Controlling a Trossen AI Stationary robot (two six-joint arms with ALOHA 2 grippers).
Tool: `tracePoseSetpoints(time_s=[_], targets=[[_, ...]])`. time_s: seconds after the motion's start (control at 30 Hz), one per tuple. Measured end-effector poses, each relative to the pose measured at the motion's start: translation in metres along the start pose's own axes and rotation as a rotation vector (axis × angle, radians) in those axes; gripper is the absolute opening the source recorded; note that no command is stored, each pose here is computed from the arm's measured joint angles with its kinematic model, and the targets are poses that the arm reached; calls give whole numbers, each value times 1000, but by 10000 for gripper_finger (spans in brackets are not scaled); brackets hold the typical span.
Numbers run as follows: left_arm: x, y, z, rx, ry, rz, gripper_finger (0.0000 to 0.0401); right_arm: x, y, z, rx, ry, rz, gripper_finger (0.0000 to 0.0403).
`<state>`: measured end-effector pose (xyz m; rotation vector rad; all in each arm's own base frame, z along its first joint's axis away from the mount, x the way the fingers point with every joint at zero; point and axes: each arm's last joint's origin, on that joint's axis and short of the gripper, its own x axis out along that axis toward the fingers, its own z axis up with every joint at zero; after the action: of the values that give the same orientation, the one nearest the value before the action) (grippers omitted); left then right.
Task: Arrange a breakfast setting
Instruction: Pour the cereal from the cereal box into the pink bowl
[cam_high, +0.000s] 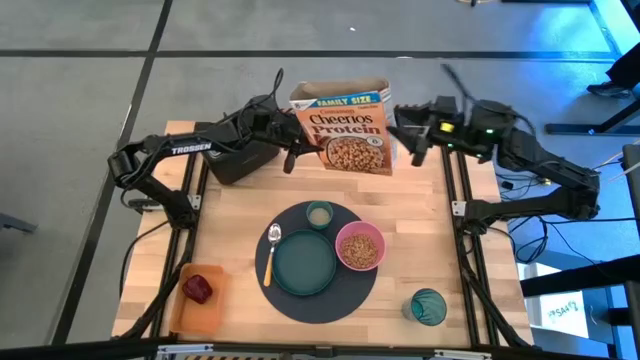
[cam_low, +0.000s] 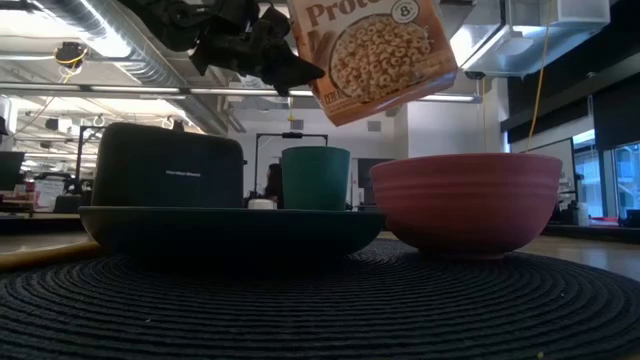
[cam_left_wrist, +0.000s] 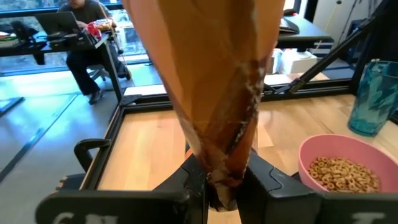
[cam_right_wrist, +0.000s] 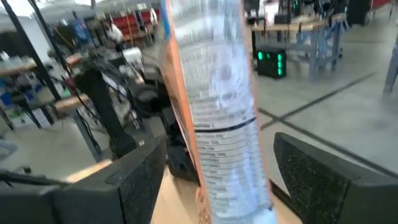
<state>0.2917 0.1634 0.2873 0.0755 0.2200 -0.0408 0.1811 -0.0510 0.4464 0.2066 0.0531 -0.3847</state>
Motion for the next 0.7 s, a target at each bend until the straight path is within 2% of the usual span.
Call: tracePoseSetpoints(time_s=[0.13,0.23,0.37,0.5,0.7], targets=[[2,-2,0,-10,10,39,44,6,1,-4,11,26,-15,289],[2,-1,0,-69,17,82,44,4,4,-9,16,50,-100,289],[3,0,3,-132,-3,133,44,2,13,-15,-44,67,-213,289],[6,-5,8,-101,-42,117,44,6,20,-20,-120,80,-275,289],[9,-10,9,-89,-40,104,44,13,19,-22,-167,76,-399,289]])
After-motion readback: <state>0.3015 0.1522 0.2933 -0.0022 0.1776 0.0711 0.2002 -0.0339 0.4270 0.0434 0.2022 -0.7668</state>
